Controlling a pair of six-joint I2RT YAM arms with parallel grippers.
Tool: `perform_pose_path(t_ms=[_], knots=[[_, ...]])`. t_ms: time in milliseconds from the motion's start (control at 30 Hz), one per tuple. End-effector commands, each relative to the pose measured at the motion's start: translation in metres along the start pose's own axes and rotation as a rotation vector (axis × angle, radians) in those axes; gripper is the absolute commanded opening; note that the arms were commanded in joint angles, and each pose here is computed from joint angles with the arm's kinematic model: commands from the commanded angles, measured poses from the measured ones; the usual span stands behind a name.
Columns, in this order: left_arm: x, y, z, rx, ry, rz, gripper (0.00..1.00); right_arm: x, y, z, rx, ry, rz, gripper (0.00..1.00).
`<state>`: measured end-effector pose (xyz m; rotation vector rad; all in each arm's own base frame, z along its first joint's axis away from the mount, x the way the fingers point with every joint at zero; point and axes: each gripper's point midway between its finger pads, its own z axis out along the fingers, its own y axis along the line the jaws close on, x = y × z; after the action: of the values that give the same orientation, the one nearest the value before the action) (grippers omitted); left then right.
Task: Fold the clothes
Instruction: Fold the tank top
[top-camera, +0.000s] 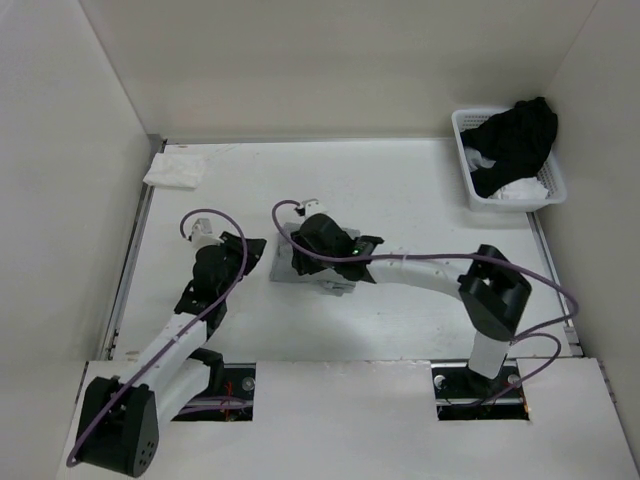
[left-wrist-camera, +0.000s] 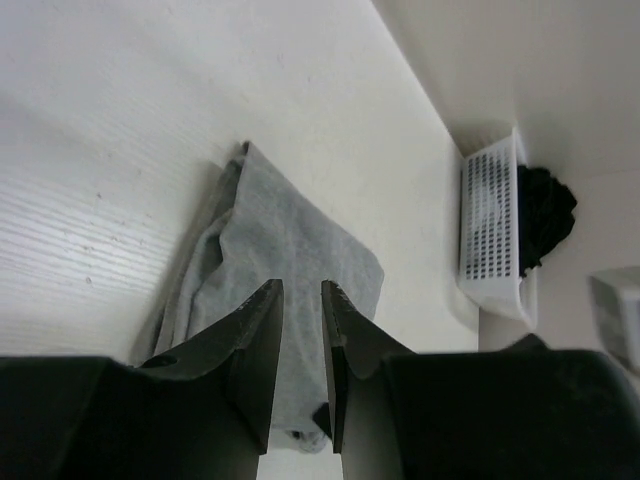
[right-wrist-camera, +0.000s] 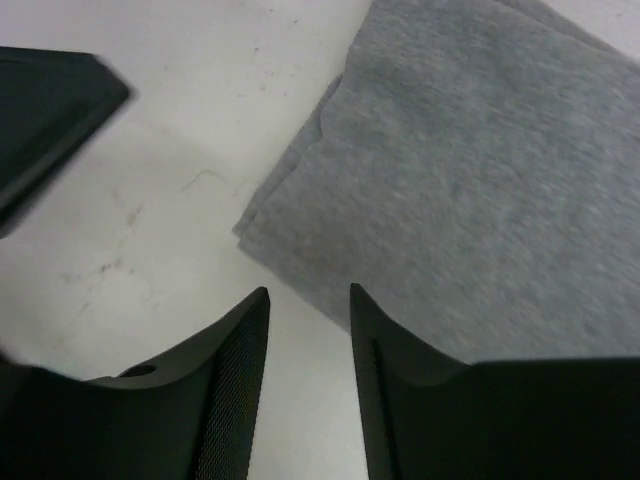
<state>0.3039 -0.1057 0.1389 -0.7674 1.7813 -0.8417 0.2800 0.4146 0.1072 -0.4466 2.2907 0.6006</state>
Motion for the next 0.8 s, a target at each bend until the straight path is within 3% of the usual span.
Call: perform_pose_path(t_ms=[0, 100, 133, 233, 400, 567, 767], knots=[[0.010, -0.034, 0.008, 0.080, 0.035, 0.018, 0.21, -0.061, 0.012, -0.040, -0.159, -0.203, 0.113, 0.34], [0.042, -0.051, 0.020, 0.108, 0.106, 0.050, 0.21, -0.055, -0.021, -0.027, -0.167, -0.182, 0.209, 0.08], [0.053, -0.054, 0.024, 0.111, 0.131, 0.058, 0.21, -0.053, -0.030, -0.021, -0.177, -0.178, 0.241, 0.05], [0.082, -0.047, 0.036, 0.087, 0.177, 0.088, 0.21, -0.045, -0.049, -0.002, -0.214, -0.181, 0.329, 0.03], [0.109, 0.008, 0.044, -0.031, 0.232, 0.093, 0.20, -0.041, -0.080, 0.022, -0.256, -0.228, 0.482, 0.03], [0.119, 0.044, 0.031, -0.100, 0.265, 0.089, 0.20, -0.054, -0.094, 0.040, -0.332, -0.258, 0.613, 0.03], [0.107, 0.050, 0.018, -0.095, 0.234, 0.073, 0.20, -0.051, -0.125, 0.063, -0.248, -0.257, 0.732, 0.03]])
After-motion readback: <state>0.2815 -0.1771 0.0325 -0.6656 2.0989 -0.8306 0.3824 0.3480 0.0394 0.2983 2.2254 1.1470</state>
